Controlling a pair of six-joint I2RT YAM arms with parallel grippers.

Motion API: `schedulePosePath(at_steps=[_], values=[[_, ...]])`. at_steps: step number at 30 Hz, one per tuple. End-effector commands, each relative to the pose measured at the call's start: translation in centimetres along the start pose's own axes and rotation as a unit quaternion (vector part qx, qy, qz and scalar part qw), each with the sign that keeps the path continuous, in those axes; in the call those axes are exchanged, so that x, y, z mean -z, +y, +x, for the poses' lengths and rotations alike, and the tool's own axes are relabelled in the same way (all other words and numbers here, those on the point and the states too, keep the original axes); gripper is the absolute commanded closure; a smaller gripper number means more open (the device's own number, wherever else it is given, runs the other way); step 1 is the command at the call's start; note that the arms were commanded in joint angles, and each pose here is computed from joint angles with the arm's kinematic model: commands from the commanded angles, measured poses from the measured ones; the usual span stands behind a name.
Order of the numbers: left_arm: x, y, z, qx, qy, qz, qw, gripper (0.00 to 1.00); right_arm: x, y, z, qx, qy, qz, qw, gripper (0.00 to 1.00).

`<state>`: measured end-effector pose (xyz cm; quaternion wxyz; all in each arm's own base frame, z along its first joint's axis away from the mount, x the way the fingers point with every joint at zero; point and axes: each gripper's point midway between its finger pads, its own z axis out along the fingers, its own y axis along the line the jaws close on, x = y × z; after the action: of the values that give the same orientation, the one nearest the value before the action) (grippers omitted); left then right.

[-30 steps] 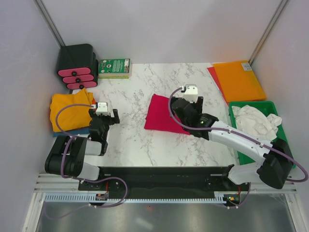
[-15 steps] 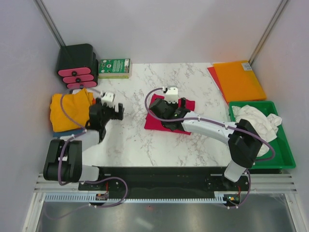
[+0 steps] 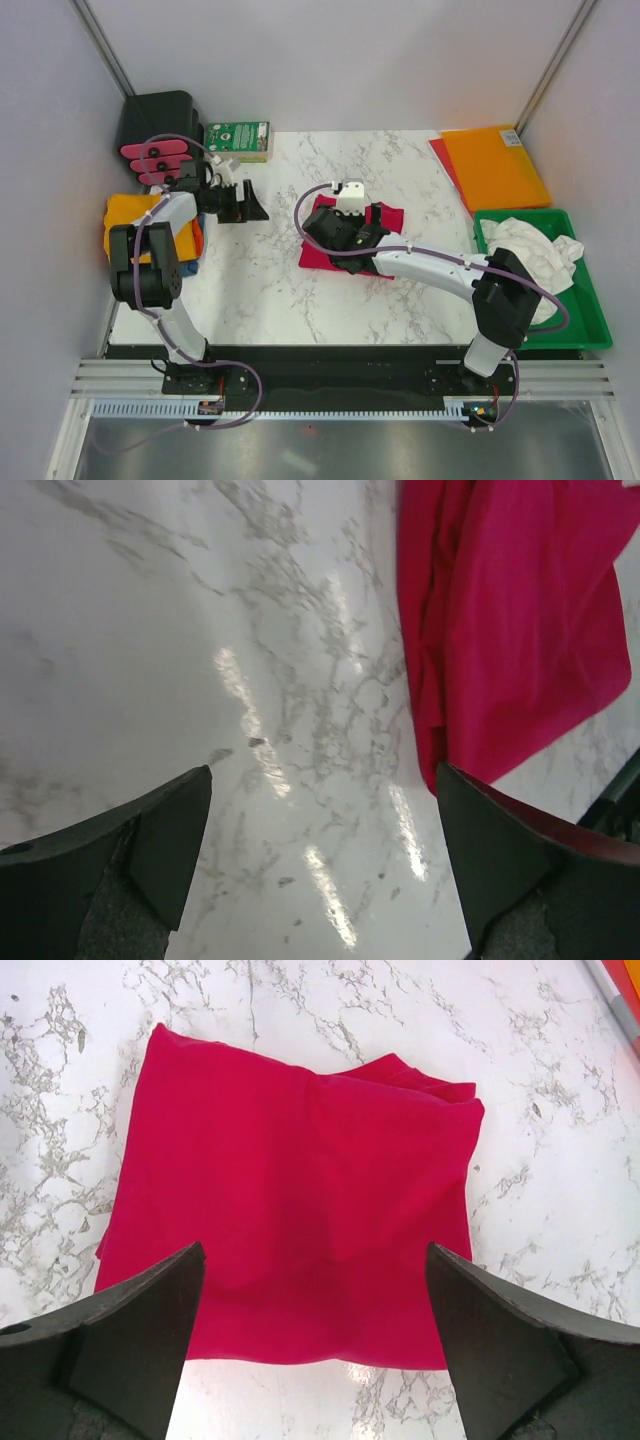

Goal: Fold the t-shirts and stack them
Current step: Fold the tshirt

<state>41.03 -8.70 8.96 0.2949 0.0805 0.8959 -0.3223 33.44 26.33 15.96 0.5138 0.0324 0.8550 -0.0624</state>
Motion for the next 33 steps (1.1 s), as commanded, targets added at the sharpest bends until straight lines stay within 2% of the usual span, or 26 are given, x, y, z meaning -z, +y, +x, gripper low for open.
schedulePosePath(at_steps=[1, 3, 5, 6, 7, 8, 9, 13, 15, 16, 17, 18, 20, 23, 26, 27, 30, 32, 33], values=[[-0.8, -5.0, 1.1, 0.010, 0.048, 0.026, 0.998, 0.01, 0.7, -0.6, -1.6, 0.005, -0.025, 0.015, 1.000, 0.02], [-0.8, -5.7, 1.0, 0.020, 0.045, 0.042, 0.998, 0.00, 0.6, -0.9, -1.8, 0.007, -0.029, 0.022, 0.999, 0.02], [-1.3, -6.1, 1.4, 0.009, 0.047, 0.026, 0.998, 0.00, 0.3, -0.8, -1.5, 0.010, -0.029, 0.026, 0.999, 0.02], [-1.8, -4.2, 1.4, -0.005, 0.045, -0.050, 0.998, 0.00, 0.2, -0.6, -1.4, 0.008, -0.027, 0.026, 0.999, 0.02], [-2.7, -4.7, 1.8, -0.032, 0.051, -0.077, 0.995, 0.00, -0.2, -0.3, -0.7, 0.013, -0.022, 0.029, 0.999, 0.02], [-3.4, -3.7, 2.1, -0.041, 0.055, -0.115, 0.991, 0.00, -0.5, -0.1, -0.3, 0.011, -0.016, 0.027, 0.999, 0.02], [-3.3, -1.8, 1.9, -0.043, 0.050, -0.184, 0.981, 0.00, -0.7, 0.5, 0.1, -0.007, -0.004, 0.018, 1.000, 0.02], [-3.7, -0.7, 2.5, -0.063, 0.085, -0.250, 0.963, 0.00, -1.7, 1.6, 1.3, -0.018, 0.016, 0.010, 1.000, 0.02], [-2.3, -0.2, 1.8, -0.052, 0.063, -0.281, 0.956, 0.00, -1.8, 1.9, 1.3, -0.018, 0.016, 0.009, 1.000, 0.02], [-1.4, 1.0, 2.1, -0.023, 0.048, -0.291, 0.955, 0.00, -1.9, 1.9, 1.5, -0.012, 0.017, 0.010, 1.000, 0.02], [-0.9, 0.4, 1.8, 0.014, 0.024, -0.268, 0.963, 0.01, -1.9, 1.9, 1.4, -0.012, 0.015, 0.012, 1.000, 0.02], [-0.3, -0.8, 1.1, 0.020, 0.004, -0.227, 0.974, 0.03, -2.0, 1.9, 1.4, -0.013, 0.014, 0.014, 1.000, 0.02], [-0.8, -2.0, 1.4, 0.009, 0.007, -0.185, 0.983, 0.14, -2.2, 2.0, 1.6, -0.011, 0.015, 0.014, 1.000, 0.02], [-1.9, -4.1, 1.2, -0.055, 0.006, -0.189, 0.980, 0.15, -3.3, 2.8, 2.6, -0.009, 0.040, 0.001, 0.999, 0.02], [-3.1, -6.1, 2.1, -0.075, 0.019, -0.147, 0.986, 0.14, -5.0, 3.3, 3.3, -0.031, 0.071, -0.015, 0.997, 0.15], [-3.3, -6.6, 2.0, -0.074, 0.021, -0.133, 0.988, 0.14, -5.5, 3.4, 3.5, -0.035, 0.075, -0.015, 0.996, 0.30], [-4.0, -7.8, 2.3, -0.072, 0.031, -0.096, 0.992, 0.14, -6.6, 3.7, 3.7, -0.042, 0.084, -0.021, 0.995, 0.61], [-4.6, -9.0, 2.4, -0.076, 0.039, -0.064, 0.994, 0.13, -7.4, 3.6, 4.0, -0.045, 0.096, -0.021, 0.994, 0.68], [-4.8, -9.3, 2.0, -0.075, 0.036, -0.058, 0.995, 0.12, -7.9, 3.6, 4.6, -0.045, 0.104, -0.018, 0.993, 0.78]])
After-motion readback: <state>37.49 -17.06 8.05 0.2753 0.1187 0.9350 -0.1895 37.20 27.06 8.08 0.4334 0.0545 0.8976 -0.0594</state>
